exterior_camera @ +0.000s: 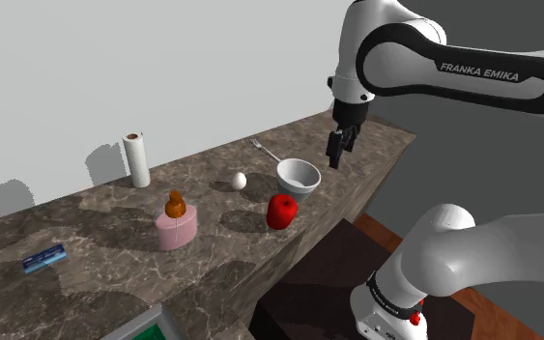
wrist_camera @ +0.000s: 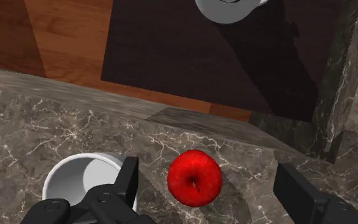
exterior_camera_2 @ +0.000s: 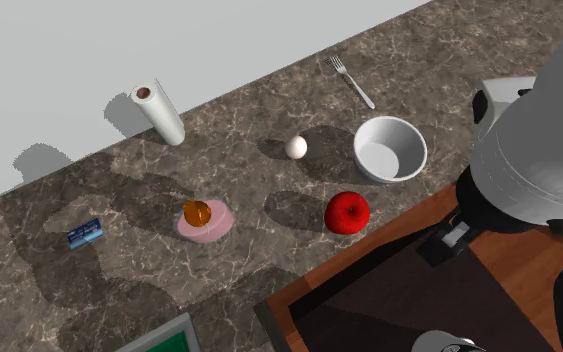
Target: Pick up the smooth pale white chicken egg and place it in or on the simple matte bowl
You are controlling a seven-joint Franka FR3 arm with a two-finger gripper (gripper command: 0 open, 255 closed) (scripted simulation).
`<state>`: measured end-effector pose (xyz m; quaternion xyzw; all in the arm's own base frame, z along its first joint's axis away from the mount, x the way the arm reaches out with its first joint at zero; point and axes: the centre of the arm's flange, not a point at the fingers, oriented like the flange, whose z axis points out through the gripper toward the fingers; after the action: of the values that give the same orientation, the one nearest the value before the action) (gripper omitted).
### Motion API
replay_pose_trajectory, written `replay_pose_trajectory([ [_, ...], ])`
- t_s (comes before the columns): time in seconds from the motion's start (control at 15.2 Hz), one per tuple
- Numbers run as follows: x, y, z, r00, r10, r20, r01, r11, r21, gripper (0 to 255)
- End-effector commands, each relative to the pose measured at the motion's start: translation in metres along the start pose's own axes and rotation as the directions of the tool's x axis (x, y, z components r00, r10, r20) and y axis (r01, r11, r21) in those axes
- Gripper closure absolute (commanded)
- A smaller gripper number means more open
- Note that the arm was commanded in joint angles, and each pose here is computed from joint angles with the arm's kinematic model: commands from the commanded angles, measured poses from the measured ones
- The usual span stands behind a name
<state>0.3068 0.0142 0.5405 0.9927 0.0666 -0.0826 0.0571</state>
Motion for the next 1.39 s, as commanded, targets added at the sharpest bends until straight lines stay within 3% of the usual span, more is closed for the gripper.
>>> replay_pose_trajectory([
  [0.0, 0.000, 0.000, 0.000, 1.000, 0.000, 0.000, 0.000, 1.000, 0.000, 0],
  [0.66, 0.115, 0.004, 0.064, 0.988, 0.153, 0.010, -0.153, 0.984, 0.088, 0],
  [1.32, 0.227, 0.021, 0.130, 0.953, 0.301, 0.033, -0.302, 0.938, 0.172, 0],
])
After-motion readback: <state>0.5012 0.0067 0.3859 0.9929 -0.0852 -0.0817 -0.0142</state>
